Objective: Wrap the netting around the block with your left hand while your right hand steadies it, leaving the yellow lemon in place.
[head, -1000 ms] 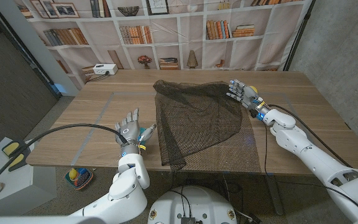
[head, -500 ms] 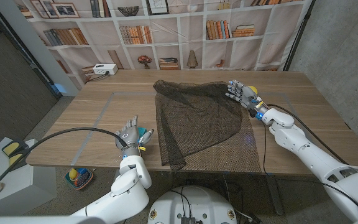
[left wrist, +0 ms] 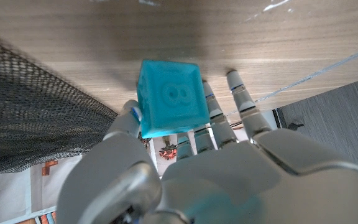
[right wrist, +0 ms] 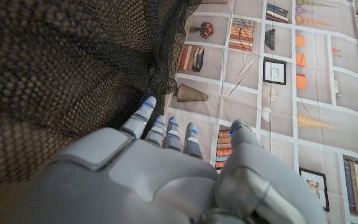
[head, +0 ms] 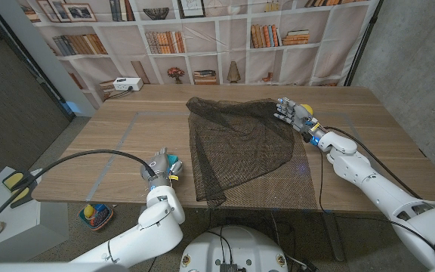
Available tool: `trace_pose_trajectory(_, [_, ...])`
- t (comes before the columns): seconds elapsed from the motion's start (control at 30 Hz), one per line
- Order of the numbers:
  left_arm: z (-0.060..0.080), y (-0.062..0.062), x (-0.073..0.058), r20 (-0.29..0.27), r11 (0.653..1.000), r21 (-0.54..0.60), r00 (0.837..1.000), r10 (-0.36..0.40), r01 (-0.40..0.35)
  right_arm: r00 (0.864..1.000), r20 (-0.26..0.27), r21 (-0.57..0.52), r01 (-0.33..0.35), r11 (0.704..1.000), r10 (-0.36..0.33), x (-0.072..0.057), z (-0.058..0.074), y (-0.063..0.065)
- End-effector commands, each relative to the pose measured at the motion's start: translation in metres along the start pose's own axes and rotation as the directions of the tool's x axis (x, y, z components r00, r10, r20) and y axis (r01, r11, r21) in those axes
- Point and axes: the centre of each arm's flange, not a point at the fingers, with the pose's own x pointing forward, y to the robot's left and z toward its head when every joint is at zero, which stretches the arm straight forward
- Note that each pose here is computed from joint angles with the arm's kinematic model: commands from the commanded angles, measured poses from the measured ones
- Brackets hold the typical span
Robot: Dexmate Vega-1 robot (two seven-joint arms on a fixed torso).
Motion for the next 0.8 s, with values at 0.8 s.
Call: trace_pose_trajectory(0.8, [0.016,0.0,0.012,-0.08,0.986,0.107,0.988,0.133,-0.124,1.0,-0.021,0.016,0.012,1.0,-0.012,0.008,-0.007,-0.008])
